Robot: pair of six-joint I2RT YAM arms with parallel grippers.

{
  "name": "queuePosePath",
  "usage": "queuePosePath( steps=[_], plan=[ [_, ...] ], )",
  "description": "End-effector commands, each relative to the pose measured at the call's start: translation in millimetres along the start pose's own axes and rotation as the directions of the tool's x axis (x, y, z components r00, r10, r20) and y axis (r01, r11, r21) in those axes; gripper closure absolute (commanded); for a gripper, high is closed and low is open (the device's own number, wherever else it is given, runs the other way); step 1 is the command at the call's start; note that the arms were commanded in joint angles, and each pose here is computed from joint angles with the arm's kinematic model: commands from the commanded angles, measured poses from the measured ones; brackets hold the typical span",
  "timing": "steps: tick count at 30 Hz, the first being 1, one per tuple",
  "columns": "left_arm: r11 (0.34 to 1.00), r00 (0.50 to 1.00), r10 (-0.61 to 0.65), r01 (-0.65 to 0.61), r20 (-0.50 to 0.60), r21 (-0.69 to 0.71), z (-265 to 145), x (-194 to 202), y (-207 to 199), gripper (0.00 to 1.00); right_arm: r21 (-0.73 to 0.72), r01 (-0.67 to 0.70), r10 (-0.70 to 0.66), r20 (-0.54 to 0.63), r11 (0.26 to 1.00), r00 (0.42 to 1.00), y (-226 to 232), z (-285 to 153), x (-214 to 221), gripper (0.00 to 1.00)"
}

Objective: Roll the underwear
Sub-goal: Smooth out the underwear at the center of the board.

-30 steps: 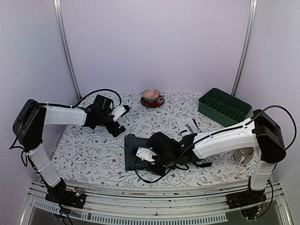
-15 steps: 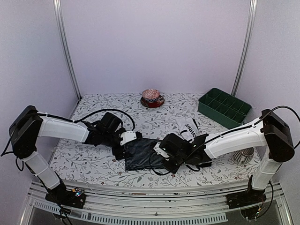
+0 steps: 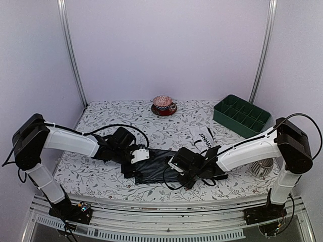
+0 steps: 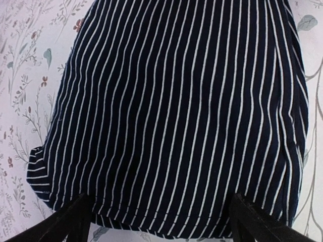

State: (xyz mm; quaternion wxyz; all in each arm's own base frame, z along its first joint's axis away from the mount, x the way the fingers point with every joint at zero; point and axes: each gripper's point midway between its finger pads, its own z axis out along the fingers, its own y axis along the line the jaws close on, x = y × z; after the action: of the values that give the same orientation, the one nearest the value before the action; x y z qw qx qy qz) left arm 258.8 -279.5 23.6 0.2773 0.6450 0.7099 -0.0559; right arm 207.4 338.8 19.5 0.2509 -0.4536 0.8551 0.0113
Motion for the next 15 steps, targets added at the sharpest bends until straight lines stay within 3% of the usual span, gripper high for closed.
queuePosePath(
  steps=[1, 9, 15],
  plan=[
    [0.997, 0.993, 0.06, -0.056, -0.099, 0.052, 5.5, 26.9, -20.5, 0.03, -0.025, 0.009, -0.012, -0.113, 1.0, 0.994, 2.4, 4.7, 33.5, 0.74],
    [0.994, 0.977, 0.1, -0.089, -0.19, 0.07, 12.1, 53.5, -30.0, 0.03, -0.083, 0.019, -0.033, -0.168, 0.996, 0.985, 10.7, 1.4, 47.5, 0.75],
    [0.992, 0.982, 0.123, -0.118, -0.145, 0.043, -0.1, 39.3, -22.8, 0.02, -0.105, 0.021, -0.036, -0.142, 0.994, 0.989, 13.0, -7.0, 34.0, 0.75]
  ],
)
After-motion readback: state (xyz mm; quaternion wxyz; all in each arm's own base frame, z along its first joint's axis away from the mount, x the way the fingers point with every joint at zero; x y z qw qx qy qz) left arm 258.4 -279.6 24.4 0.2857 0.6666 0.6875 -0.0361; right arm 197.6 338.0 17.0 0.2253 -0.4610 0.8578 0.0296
